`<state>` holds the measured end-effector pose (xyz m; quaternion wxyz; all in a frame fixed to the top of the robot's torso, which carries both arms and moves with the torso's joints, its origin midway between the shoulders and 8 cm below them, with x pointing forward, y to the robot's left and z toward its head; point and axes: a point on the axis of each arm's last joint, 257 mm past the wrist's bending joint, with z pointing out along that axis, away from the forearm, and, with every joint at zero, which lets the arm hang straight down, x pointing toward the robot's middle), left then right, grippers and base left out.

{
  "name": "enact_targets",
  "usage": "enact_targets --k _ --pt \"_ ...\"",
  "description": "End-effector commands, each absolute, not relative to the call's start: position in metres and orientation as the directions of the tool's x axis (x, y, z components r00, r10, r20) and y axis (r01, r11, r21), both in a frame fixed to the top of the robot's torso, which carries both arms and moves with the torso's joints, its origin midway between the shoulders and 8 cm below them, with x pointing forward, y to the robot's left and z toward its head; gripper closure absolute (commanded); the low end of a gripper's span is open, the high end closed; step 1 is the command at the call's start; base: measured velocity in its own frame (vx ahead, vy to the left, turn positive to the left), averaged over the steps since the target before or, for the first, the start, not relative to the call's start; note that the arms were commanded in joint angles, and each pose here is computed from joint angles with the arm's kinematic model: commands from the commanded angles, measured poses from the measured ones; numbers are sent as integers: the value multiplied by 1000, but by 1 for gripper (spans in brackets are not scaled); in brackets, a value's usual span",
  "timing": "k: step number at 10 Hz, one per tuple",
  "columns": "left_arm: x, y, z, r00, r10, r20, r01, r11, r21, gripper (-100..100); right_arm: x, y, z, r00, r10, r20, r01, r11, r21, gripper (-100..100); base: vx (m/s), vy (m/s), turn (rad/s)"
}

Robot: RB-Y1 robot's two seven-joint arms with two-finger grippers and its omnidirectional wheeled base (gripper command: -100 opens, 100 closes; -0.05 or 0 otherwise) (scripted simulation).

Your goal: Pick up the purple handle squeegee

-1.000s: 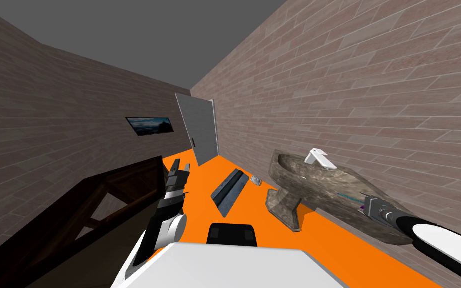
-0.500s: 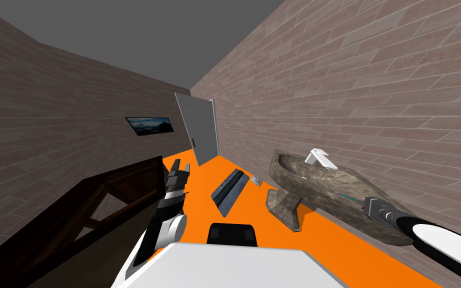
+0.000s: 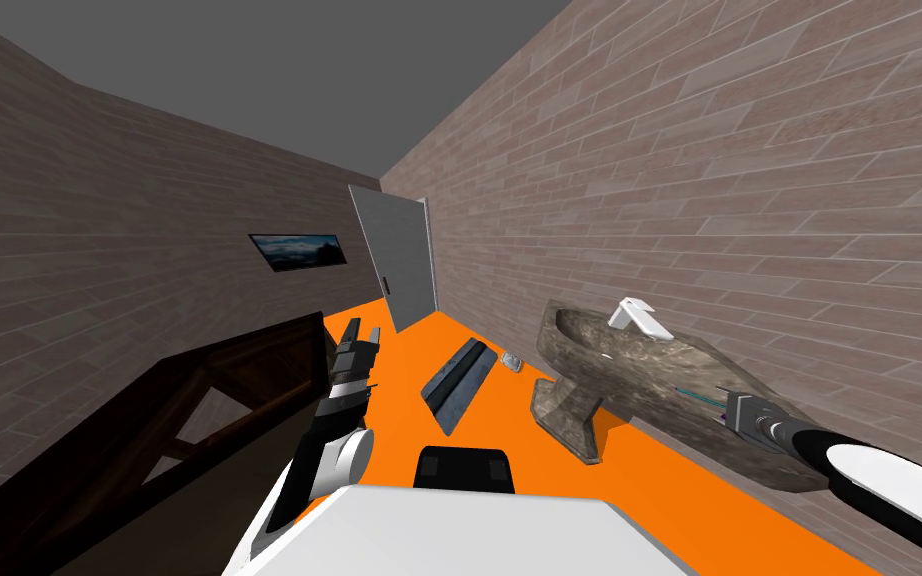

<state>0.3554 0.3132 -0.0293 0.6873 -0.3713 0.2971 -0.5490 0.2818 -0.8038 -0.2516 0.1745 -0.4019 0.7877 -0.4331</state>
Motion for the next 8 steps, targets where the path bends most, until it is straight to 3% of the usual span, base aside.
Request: enact_targets --k 1,8 --pt "355 313 -29 221 -975 -1 534 121 -837 0 283 -799 -253 -607 -792 64 -501 319 -805 -100 23 -52 -7" --pt "355 313 -29 221 -975 -1 534 121 -837 0 284 -772 -257 -576 -817 13 -586 402 -704 -100 22 -53 -10"
